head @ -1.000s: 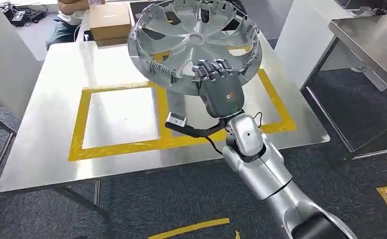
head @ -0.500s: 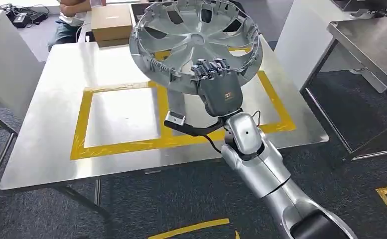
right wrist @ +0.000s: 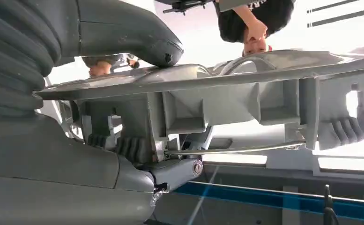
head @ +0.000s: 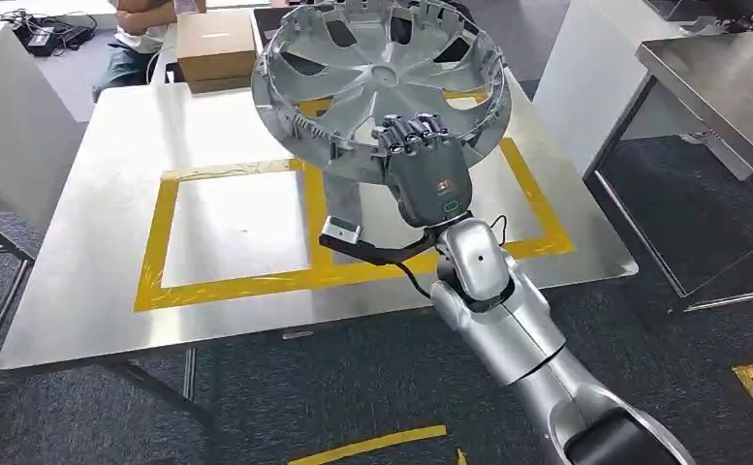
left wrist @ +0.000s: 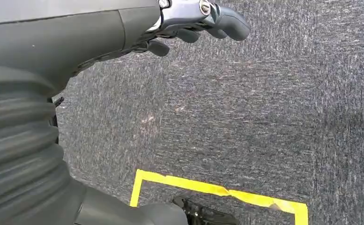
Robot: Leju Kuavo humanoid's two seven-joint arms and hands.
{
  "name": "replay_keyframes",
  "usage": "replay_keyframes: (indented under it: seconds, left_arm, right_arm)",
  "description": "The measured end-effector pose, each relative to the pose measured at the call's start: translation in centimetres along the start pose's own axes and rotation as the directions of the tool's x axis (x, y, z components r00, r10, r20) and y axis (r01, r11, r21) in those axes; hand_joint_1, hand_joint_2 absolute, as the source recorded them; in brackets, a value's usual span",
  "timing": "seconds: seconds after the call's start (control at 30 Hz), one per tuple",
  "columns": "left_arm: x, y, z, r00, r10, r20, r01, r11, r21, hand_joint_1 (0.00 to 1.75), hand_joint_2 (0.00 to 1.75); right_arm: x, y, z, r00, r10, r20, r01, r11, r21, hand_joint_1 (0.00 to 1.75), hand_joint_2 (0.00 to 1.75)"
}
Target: Take the parts from the cabinet and place them on the table.
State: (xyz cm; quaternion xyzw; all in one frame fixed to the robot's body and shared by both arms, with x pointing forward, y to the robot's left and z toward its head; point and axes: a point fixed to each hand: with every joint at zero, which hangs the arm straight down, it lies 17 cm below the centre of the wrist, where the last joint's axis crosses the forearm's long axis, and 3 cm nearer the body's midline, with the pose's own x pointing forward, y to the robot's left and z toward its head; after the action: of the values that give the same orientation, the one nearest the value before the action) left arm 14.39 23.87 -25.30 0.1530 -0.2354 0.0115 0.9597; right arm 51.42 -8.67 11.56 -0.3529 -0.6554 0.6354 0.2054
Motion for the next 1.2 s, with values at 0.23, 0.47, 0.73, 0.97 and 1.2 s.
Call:
replay_keyframes:
  seconds: [0.23,0.47,0.73,0.97,1.2]
  left_arm:
    - [0.2,-0.7,0.2,0.997,-0.075,0.018,0.075,0.997,-0.021,0.0,1.75]
    - [0.0,-1.5,0.6,0.994,-0.104,0.025,0.105,0.994,-0.038,0.0,1.75]
    - [0.0,-1.5,0.6,0.994,-0.11,0.026,0.111,0.993,-0.038,0.0,1.75]
    - [-0.5,-1.4,0.8,0.994,-0.111,0.011,0.111,0.994,-0.012,0.0,1.75]
    - [-0.5,-1.9,1.1,0.994,-0.105,0.012,0.105,0.994,-0.019,0.0,1.75]
  right_arm:
    - [-2.1,4.9,1.6,0.979,-0.131,-0.157,0.153,0.979,0.136,1.75,1.75]
    - [-0.7,11.9,6.2,0.953,-0.197,-0.231,0.261,0.921,0.289,1.75,1.75]
    - [-0.3,13.5,7.4,0.948,-0.205,-0.244,0.28,0.901,0.332,1.75,1.75]
    - [0.1,13.9,7.7,0.95,-0.205,-0.237,0.279,0.897,0.342,1.75,1.75]
    - [0.1,13.7,7.3,0.953,-0.198,-0.227,0.269,0.899,0.346,1.75,1.75]
